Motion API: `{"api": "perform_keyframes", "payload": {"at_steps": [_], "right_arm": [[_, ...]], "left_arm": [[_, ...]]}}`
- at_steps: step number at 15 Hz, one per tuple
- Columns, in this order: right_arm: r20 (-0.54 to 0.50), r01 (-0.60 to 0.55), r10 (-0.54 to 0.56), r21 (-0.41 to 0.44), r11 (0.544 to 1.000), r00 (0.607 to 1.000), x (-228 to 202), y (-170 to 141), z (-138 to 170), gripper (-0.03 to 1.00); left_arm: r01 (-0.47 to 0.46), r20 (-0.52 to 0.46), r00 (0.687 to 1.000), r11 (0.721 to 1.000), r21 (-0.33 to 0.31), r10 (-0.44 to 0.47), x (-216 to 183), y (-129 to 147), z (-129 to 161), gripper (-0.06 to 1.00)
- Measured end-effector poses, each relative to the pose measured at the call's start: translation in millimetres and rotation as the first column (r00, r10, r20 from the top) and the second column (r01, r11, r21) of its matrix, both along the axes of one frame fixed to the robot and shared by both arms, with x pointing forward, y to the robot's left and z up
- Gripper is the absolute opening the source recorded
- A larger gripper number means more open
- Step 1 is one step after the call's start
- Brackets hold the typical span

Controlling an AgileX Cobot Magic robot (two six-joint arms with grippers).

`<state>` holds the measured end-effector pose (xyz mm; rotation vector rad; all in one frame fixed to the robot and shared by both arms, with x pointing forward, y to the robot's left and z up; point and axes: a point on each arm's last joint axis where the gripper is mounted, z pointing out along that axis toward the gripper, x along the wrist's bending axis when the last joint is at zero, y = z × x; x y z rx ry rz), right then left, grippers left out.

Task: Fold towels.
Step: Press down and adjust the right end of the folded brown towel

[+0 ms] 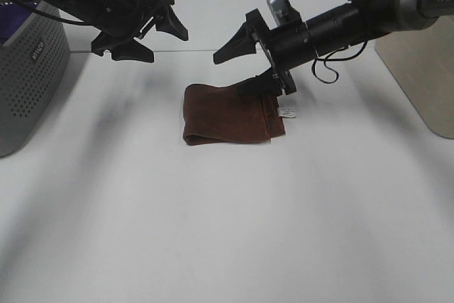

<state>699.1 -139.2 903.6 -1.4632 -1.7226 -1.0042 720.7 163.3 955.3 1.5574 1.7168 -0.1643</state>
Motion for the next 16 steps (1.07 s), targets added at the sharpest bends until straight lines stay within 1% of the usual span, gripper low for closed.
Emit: {"api": "perform_keyframes", "payload": {"at_steps": [1,2,4,5,6,7,8,9,12,14,16], "right_arm": [[-0.018,0.009,-0.009,0.001,1.000,1.000,1.1,0.2,-13.0,0.79],[-0.014,0.028,-0.028,0.001,1.000,1.000,3.5,-0.6,-20.5,0.79],[0.002,0.072,-0.072,-0.006,0.997,0.997,9.1,-9.0,-23.0,0.79],[0.009,0.104,-0.104,-0.012,0.994,0.995,13.2,-17.9,-23.4,0.79],[0.013,0.131,-0.130,-0.039,0.991,0.991,16.3,-27.3,-25.5,0.79],[0.013,0.151,-0.150,-0.089,0.985,0.989,18.3,-36.9,-29.4,0.79],[0.014,0.145,-0.144,-0.145,0.979,0.989,17.7,-41.2,-33.6,0.79],[0.012,0.137,-0.138,-0.183,0.973,0.990,16.7,-42.8,-36.4,0.78],[0.024,0.129,-0.127,-0.238,0.963,0.992,16.5,-46.0,-36.2,0.78],[0.067,0.107,-0.091,-0.303,0.947,0.994,15.2,-50.4,-24.6,0.78],[0.110,0.114,-0.076,-0.392,0.913,0.991,13.3,-57.6,-0.3,0.78]], "left_arm": [[0.001,0.001,1.000,1.000,0.003,-0.001,0.0,0.1,-0.1,0.76],[0.004,0.000,1.000,1.000,0.005,-0.004,-0.2,0.2,-0.3,0.76],[0.009,-0.004,1.000,1.000,0.007,-0.009,-0.7,0.1,-0.5,0.76],[0.015,-0.008,1.000,1.000,0.010,-0.015,-1.2,0.0,-0.8,0.76],[0.022,-0.012,1.000,1.000,0.013,-0.021,-1.8,0.0,-1.1,0.76],[0.028,-0.014,1.000,0.999,0.020,-0.028,-2.3,0.2,-1.6,0.76],[0.033,-0.012,0.999,0.999,0.031,-0.033,-2.4,0.7,-2.1,0.76],[0.035,-0.012,0.999,0.999,0.034,-0.034,-2.5,0.8,-2.2,0.76],[0.037,-0.013,0.999,0.999,0.036,-0.036,-2.6,0.9,-2.4,0.76],[0.043,-0.019,0.999,0.998,0.035,-0.042,-3.4,0.6,-2.5,0.76],[0.063,-0.024,0.998,0.998,0.031,-0.062,-6.5,-0.1,4.2,0.76]]}}
